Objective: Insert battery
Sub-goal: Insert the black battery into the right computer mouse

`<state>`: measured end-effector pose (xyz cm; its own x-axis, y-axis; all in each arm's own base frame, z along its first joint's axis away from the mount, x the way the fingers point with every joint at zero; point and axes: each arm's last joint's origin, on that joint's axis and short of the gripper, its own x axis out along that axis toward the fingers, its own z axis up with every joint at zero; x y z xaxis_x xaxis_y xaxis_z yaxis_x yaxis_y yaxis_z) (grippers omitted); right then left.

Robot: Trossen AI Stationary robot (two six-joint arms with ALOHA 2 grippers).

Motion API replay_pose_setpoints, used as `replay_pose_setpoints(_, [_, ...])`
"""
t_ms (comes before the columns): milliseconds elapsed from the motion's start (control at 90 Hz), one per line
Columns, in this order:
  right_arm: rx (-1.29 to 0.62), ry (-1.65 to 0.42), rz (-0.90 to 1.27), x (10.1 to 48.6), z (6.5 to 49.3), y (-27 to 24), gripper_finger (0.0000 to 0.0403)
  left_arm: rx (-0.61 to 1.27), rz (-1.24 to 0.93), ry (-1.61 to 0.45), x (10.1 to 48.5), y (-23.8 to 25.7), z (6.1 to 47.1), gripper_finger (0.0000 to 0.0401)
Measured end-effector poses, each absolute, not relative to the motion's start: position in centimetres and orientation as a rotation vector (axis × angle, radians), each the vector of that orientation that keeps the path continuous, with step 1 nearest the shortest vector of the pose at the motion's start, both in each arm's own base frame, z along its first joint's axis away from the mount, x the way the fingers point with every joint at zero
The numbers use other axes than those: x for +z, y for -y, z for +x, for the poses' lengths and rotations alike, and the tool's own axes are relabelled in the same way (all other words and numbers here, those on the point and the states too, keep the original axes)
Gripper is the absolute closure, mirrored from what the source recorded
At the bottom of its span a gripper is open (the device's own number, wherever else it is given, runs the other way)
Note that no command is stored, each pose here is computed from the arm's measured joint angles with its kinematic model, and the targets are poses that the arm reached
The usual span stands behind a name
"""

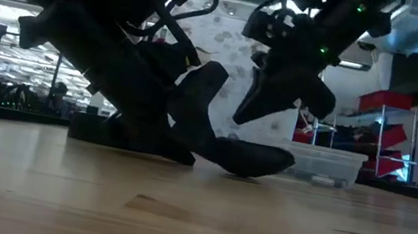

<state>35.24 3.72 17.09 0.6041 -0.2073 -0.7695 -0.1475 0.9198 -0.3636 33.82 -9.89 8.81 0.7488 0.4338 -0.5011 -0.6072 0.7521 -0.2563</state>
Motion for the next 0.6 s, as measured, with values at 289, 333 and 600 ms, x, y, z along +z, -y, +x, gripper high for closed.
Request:
replay_pose_setpoints(289, [-0.105, -0.953, -0.279, 16.1, 35.5, -2.8, 0.0403, 0.597, -0.424, -0.428, 8.8, 9.9, 33.8, 0.0178])
replay_pose_setpoints(333, [-0.102, -0.960, -0.278, 16.0, 35.5, -2.8, 0.0403, 0.603, -0.420, -0.424, 8.8, 9.8, 33.8, 0.0178])
replay_pose_setpoints(600, [-0.111, -0.990, -0.241, 15.2, 35.5, -2.9, 0.0403, 0.630, -0.417, -0.412, 8.8, 9.5, 33.8, 0.0178])
